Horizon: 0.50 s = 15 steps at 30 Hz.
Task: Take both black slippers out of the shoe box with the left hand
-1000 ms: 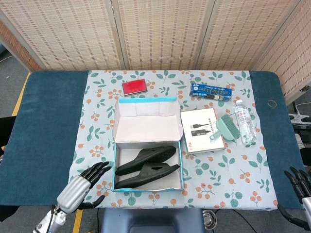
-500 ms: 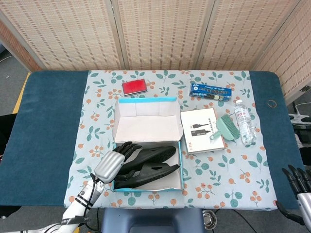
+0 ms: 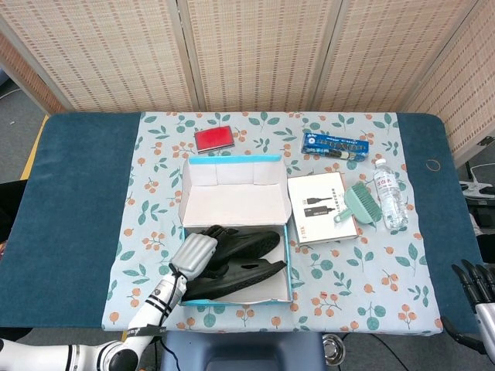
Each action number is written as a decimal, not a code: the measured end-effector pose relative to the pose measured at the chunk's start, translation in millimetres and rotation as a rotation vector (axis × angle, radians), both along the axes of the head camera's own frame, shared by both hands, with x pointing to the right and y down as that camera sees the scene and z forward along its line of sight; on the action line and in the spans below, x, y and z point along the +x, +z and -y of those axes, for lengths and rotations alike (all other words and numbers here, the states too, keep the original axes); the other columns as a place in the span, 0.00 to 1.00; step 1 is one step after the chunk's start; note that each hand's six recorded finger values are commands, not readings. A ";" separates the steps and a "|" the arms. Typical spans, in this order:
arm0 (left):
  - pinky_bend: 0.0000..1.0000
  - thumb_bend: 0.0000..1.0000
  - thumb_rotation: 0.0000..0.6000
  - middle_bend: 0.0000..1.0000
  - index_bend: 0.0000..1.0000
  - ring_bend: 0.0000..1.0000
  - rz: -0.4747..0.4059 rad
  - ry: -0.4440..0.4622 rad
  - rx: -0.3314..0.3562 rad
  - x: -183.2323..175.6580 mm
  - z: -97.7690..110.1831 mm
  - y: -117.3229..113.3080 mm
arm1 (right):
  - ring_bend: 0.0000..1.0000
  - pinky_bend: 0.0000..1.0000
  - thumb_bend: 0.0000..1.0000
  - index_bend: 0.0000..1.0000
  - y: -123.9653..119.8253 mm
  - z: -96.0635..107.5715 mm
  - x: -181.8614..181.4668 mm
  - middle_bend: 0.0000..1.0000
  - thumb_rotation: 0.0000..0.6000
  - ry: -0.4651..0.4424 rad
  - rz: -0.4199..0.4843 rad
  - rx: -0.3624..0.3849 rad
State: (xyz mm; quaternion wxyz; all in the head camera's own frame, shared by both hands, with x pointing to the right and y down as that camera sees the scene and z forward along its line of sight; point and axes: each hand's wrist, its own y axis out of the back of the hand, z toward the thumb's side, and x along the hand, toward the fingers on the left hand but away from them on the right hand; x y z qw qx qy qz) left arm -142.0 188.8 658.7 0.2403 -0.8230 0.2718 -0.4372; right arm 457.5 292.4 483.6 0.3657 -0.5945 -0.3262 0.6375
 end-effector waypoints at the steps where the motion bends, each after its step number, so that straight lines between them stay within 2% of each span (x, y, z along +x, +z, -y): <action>1: 0.38 0.31 1.00 0.22 0.16 0.16 0.008 -0.004 -0.005 -0.3 0.5 1.8 | 0.00 0.00 0.22 0.00 -0.4 0.0 0.1 0.00 0.76 0.000 0.001 0.001; 7: 0.41 0.30 1.00 0.24 0.17 0.18 0.037 -0.008 -0.015 -1.4 3.0 5.8 | 0.00 0.00 0.22 0.00 0.1 -0.6 -0.1 0.00 0.76 -0.001 0.004 -0.004; 15: 0.42 0.31 1.00 0.25 0.18 0.18 0.116 -0.024 -0.100 -8.1 5.9 14.4 | 0.00 0.00 0.22 0.00 0.2 -0.4 0.3 0.00 0.76 0.000 0.004 -0.007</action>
